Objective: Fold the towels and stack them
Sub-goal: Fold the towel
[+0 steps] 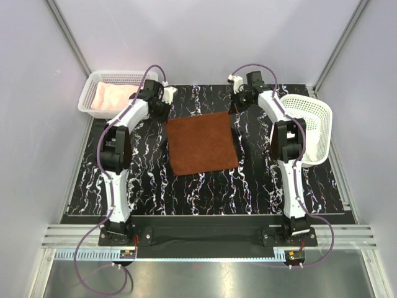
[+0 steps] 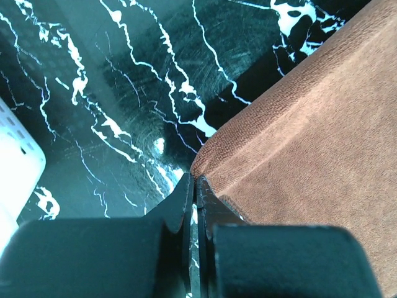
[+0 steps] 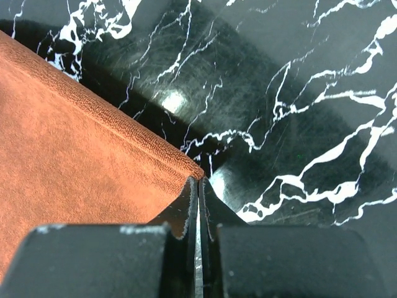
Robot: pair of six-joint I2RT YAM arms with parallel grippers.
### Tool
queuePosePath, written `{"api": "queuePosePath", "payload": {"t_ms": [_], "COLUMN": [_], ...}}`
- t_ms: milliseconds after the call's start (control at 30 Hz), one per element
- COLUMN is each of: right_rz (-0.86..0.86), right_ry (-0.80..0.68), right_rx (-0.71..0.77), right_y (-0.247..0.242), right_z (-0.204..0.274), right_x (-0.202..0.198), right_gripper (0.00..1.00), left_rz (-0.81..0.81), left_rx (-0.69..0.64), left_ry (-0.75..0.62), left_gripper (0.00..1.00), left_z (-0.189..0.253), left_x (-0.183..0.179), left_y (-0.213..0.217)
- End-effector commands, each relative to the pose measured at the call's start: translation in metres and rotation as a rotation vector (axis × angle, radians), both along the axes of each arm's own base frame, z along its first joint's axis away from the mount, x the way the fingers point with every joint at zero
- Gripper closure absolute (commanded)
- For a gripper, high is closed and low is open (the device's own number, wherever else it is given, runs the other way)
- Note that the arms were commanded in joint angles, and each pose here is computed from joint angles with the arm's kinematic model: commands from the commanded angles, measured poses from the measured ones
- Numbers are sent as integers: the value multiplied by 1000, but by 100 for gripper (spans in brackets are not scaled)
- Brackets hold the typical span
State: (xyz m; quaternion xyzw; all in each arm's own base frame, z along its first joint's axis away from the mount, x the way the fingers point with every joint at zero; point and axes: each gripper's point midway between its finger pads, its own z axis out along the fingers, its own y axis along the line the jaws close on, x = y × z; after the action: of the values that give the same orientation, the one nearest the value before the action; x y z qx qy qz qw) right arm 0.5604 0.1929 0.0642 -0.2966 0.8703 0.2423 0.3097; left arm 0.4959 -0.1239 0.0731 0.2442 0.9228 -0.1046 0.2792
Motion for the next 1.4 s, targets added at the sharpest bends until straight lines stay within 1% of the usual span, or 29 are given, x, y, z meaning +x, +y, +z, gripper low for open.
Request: {"api": "queuePosePath", "payload": {"t_ms": [0,67,100,167,200,267,333,367,400,467,633,667,700,767,800,833,867,900,1067,1167,1367], "right_rz": [-50,-49,-47,-50,-53,-56,-59,-66,-69,-75,-90,-92,-102,-112,-117,-120,-127,-132,-166,-188,-217], "right_ry": [-152,-175,-176,-195,-187,-200,-208,-227,-225,-233,-184,-195,-179,-183,-158,-147,-154,-132,-134,-93,-60], "right_rx": [-12,-5,-2,11,13,18,18,19,17,21,53,60,66,71,67,62,60,54,50,63,88], "right_y": [-9,-10,-9,-9,-10,-10,-11,-13,-14,-14,-13,-13,-14,-16,-17,-18,-20,-22,-28,-29,-26], "right_z": [56,66,61,69,66,74,72,81,75,82,75,83,77,82,74,71,77,68,72,64,57], "right_x": [13,10,8,6,3,0,-4,-6,-9,-14,-35,-39,-45,-53,-61,-66,-70,-79,-102,-116,-136], "right_gripper": [100,100,100,100,100,100,100,100,100,100,100,100,100,100,100,100,100,100,100,100,100], "left_rz": [39,44,41,34,25,26,24,25,26,26,20,18,10,2,-2,-9,-10,-20,-28,-43,-39], "left_rx": [34,24,16,1,-1,11,16,13,11,12,22,24,22,-8,-15,-26,-33,-29,-11,-20,28], "left_ry": [-134,-153,-166,-169,-167,-175,-169,-176,-176,-177,-157,-148,-136,-118,-95,-96,-94,-77,-76,-72,-54], "left_gripper": [100,100,100,100,100,100,100,100,100,100,100,100,100,100,100,100,100,100,100,100,100], "left_z": [41,50,53,59,60,64,62,68,68,72,71,69,66,64,56,58,57,51,52,52,46], "left_x": [11,8,8,2,-1,-7,-14,-17,-19,-27,-46,-50,-58,-65,-74,-78,-81,-90,-110,-123,-141], "left_y": [8,7,3,-2,-7,-8,-10,-11,-11,-10,-13,-13,-15,-20,-21,-24,-26,-29,-35,-43,-40]}}
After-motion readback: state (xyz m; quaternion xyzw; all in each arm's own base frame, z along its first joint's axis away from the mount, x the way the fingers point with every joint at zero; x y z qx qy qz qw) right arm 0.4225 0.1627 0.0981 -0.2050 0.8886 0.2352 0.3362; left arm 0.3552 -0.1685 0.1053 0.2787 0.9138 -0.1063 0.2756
